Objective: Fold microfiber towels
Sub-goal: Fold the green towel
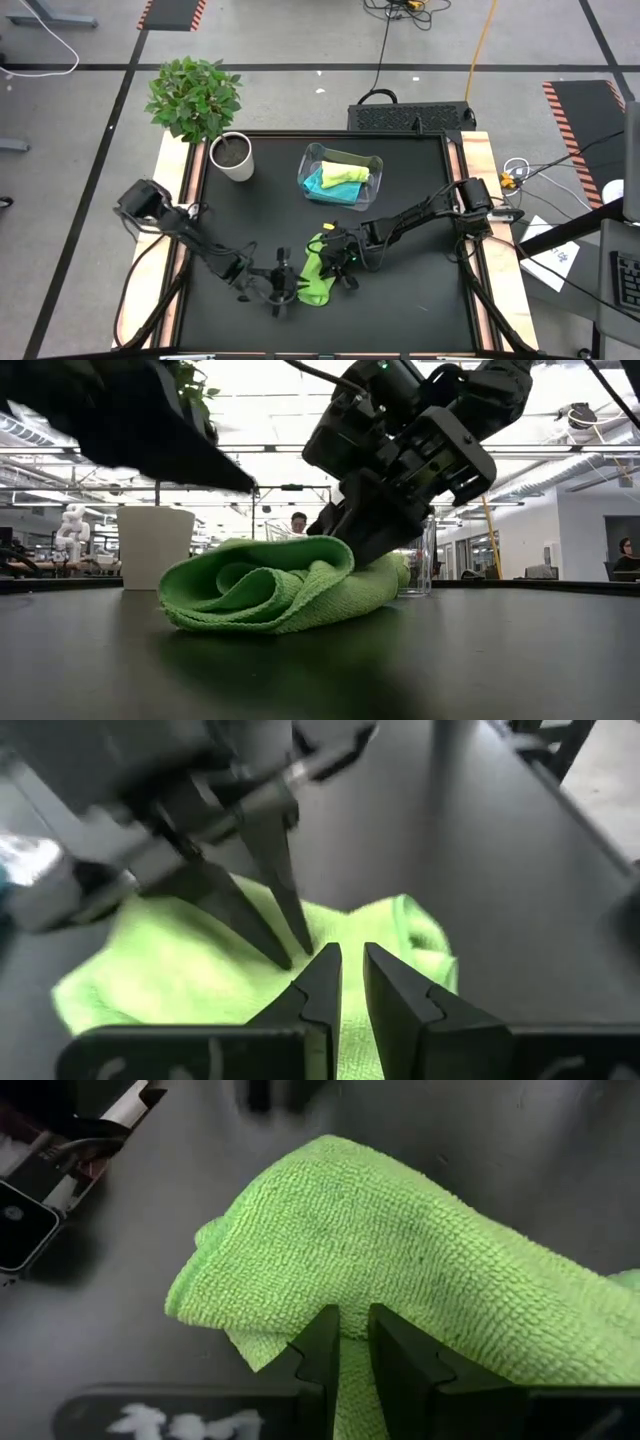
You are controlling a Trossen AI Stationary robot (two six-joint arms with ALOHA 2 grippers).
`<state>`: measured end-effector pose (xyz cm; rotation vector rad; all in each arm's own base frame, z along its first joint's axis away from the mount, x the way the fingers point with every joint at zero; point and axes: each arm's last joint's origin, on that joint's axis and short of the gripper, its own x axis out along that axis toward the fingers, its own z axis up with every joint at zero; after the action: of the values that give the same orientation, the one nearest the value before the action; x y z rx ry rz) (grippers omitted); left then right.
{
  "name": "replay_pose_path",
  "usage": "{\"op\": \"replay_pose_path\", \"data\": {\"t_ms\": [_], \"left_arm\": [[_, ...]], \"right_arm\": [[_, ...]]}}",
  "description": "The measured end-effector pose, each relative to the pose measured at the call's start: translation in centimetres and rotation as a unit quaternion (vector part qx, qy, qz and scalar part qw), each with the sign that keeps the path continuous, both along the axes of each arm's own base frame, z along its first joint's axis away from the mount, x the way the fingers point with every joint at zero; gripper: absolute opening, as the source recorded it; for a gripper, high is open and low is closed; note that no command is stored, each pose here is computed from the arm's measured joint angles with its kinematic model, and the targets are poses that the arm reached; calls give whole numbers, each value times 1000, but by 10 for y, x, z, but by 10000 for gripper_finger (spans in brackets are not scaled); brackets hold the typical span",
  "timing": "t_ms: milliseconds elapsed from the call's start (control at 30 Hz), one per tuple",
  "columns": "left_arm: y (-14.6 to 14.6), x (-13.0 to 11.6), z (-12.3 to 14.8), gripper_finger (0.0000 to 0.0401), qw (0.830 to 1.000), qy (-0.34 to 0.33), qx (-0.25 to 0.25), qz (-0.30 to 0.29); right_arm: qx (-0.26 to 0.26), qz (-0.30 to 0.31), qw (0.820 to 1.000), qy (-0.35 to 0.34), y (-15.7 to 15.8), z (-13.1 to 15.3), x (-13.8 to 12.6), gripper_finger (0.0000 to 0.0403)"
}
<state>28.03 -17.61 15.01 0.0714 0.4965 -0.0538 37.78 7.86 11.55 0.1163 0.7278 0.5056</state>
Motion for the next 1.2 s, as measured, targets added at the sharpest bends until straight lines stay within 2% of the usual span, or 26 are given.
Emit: {"op": "replay_pose_path", "data": {"t_ms": [200, 367, 433, 533, 567, 700, 867, 1067, 1200], "left_arm": [[9, 14, -35, 49, 999, 28, 4, 16], [17, 20, -58, 49, 997, 67, -39, 30], [19, 23, -63, 49, 995, 74, -56, 33], [20, 24, -69, 49, 994, 80, -62, 35], [19, 25, -69, 49, 995, 76, -63, 34], [19, 25, -69, 49, 995, 68, -65, 28], [18, 27, -67, 49, 996, 53, -74, 22], [17, 28, -66, 49, 996, 39, -79, 18], [14, 29, -64, 49, 996, 23, -80, 16]], "right_arm": [[4, -2, 1000, -5, 0, 1, 1, 47], [-2, 4, 1000, 2, 1, 0, -1, 47], [-33, 37, 999, -9, 4, 2, -4, 47], [-103, 115, 988, -24, 16, 7, -14, 47], [-122, 121, 985, -27, 19, 9, -16, 47], [-168, 93, 981, -33, 30, 17, -21, 47], [-129, 41, 991, -23, 40, 33, -27, 47], [-121, 7, 992, -43, 53, 59, -39, 47], [-91, -40, 994, -40, 53, 65, -51, 47]]}}
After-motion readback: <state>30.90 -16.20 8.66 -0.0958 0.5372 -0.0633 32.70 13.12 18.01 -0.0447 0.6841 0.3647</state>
